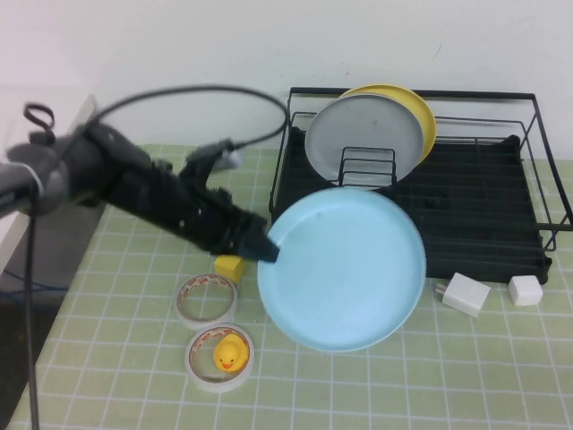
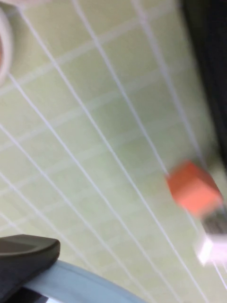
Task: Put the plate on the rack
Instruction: Hand over the plate, then place the plate on the rack
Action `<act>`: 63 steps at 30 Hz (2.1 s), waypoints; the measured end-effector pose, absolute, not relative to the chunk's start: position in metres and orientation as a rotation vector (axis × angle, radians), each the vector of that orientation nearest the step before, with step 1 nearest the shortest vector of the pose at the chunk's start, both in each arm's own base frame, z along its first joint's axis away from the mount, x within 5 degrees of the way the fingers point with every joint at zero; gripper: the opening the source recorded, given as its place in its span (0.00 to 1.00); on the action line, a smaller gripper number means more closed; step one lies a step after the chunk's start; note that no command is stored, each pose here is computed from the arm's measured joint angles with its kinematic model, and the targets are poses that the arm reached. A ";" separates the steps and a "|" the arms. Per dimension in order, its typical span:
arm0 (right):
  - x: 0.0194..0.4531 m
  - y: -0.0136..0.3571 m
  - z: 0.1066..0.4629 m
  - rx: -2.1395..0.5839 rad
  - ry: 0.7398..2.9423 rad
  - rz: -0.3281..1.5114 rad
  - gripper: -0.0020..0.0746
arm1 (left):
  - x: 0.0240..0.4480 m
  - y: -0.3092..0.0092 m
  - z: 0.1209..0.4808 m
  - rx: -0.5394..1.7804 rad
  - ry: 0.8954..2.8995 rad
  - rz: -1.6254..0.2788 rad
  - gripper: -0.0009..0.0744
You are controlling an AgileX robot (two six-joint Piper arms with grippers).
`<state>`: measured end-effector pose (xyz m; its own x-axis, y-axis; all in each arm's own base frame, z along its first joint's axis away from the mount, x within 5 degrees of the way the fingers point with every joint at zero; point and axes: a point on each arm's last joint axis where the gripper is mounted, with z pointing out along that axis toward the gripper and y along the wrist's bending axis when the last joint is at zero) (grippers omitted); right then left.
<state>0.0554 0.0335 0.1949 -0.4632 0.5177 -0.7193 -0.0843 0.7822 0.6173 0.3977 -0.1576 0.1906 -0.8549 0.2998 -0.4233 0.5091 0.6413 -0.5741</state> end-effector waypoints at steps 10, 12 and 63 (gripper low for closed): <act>0.094 0.043 0.254 0.015 1.949 0.742 0.58 | 0.345 -0.191 0.276 0.909 2.342 -0.949 0.02; 0.107 0.047 0.262 -0.082 1.966 0.762 0.59 | 0.330 -0.198 0.284 0.922 2.327 -0.952 0.02; 0.325 0.069 0.239 -0.823 1.802 0.524 0.21 | 0.297 -0.135 0.321 0.383 2.313 -0.515 0.09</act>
<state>0.3245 0.0687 0.2394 -0.2246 -0.2886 -0.9307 -0.7424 0.6693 -0.0284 0.2970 -0.1349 0.3211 -0.6932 0.1222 -0.7103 0.4120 0.8758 -0.2514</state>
